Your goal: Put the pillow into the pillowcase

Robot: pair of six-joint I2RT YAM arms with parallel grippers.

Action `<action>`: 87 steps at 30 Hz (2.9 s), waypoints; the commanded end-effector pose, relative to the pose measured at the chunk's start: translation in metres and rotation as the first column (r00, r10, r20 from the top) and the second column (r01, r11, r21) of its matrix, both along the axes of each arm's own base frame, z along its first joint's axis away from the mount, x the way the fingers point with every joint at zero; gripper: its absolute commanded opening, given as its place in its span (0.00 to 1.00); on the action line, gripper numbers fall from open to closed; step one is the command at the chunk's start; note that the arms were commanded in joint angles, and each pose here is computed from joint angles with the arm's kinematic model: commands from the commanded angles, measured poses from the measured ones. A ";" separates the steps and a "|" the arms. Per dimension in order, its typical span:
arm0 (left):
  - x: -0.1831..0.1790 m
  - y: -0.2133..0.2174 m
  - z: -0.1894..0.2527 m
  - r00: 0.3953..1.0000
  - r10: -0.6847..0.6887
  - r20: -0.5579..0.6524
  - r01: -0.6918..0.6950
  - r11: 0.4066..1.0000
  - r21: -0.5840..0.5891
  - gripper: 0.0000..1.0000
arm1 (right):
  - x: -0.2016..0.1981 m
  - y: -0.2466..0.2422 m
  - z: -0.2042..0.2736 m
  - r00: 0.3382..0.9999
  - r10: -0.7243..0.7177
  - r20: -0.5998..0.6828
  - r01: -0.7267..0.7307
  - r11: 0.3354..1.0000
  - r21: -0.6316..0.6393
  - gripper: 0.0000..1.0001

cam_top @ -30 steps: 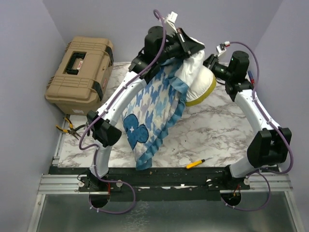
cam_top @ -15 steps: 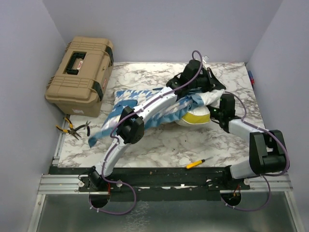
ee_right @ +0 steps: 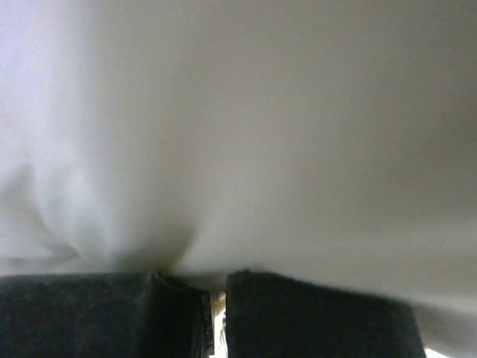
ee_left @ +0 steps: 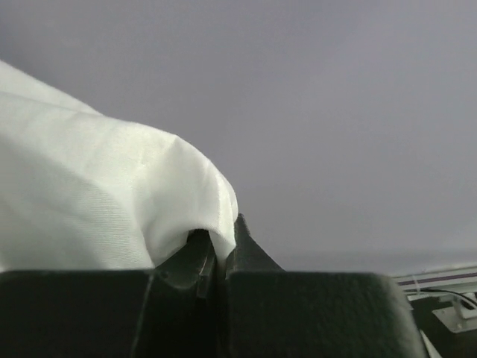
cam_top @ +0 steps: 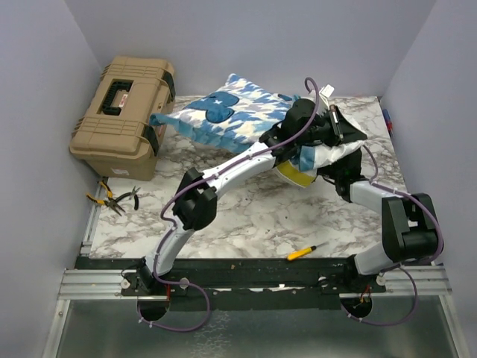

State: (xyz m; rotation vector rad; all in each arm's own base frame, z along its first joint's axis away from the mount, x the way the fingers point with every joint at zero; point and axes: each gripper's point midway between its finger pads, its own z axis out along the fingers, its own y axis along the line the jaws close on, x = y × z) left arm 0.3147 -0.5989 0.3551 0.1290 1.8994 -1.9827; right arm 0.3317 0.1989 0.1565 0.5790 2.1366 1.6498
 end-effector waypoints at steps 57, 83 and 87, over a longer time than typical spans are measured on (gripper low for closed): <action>0.043 0.120 0.007 0.898 0.173 0.404 -0.306 0.906 0.293 0.00 | 0.015 -0.008 0.050 0.935 0.255 0.248 -0.215 0.961 -0.175 0.00; 0.008 0.204 -0.107 0.963 0.171 0.210 -0.270 0.555 0.787 0.74 | 0.004 0.017 0.028 0.960 0.224 0.167 -0.238 0.969 0.066 0.00; -0.009 0.217 -0.110 0.961 0.177 0.214 -0.276 0.529 0.803 0.74 | 0.007 0.017 0.024 0.963 0.223 0.149 -0.236 0.969 0.070 0.00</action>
